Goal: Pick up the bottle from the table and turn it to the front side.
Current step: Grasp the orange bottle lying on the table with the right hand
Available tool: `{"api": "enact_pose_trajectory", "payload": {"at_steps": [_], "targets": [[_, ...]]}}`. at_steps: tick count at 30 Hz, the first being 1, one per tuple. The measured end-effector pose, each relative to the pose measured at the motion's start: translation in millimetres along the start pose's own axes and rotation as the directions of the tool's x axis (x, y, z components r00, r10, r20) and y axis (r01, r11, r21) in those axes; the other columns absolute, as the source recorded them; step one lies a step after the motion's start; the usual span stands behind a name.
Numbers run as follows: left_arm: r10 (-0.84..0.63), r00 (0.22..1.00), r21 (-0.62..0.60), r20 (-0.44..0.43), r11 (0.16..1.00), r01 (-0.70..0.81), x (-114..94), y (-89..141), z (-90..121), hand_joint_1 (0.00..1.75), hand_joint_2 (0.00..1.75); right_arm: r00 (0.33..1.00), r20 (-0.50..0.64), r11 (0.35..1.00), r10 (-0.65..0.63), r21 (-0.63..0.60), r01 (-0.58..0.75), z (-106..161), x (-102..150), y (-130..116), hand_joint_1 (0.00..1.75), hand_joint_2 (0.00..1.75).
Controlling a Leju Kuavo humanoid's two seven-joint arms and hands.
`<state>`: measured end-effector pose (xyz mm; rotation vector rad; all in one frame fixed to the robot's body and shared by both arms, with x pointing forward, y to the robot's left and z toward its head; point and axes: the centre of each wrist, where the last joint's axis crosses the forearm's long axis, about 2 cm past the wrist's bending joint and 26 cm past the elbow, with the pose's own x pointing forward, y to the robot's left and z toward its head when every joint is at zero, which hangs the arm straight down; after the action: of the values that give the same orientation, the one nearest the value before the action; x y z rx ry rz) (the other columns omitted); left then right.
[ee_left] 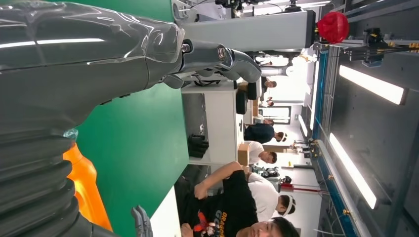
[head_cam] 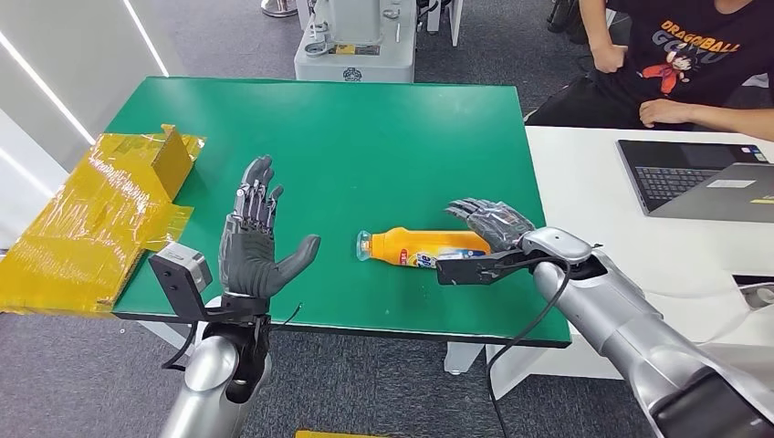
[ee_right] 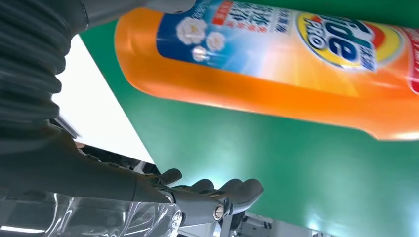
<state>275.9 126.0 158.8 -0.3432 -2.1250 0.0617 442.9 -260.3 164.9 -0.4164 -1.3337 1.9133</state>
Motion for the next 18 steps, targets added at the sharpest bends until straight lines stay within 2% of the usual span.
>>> {"api": "enact_pose_trajectory", "payload": {"at_steps": [10, 18], "targets": [[-0.004, 1.000, 0.001, 0.001, 1.000, 0.004, 0.1, -0.1, -0.3, 0.00, 1.75, 0.998, 0.016, 0.996, -0.065, -0.058, 0.066, -3.7, 4.4, -6.5, 0.00, 1.75], [-0.006, 1.000, 0.002, 0.003, 1.000, 0.006, 0.2, 0.0, -0.7, 0.00, 1.75, 0.991, -0.056, 0.992, -0.121, 0.013, 0.122, -1.5, -1.3, -1.3, 0.00, 1.75]]}}
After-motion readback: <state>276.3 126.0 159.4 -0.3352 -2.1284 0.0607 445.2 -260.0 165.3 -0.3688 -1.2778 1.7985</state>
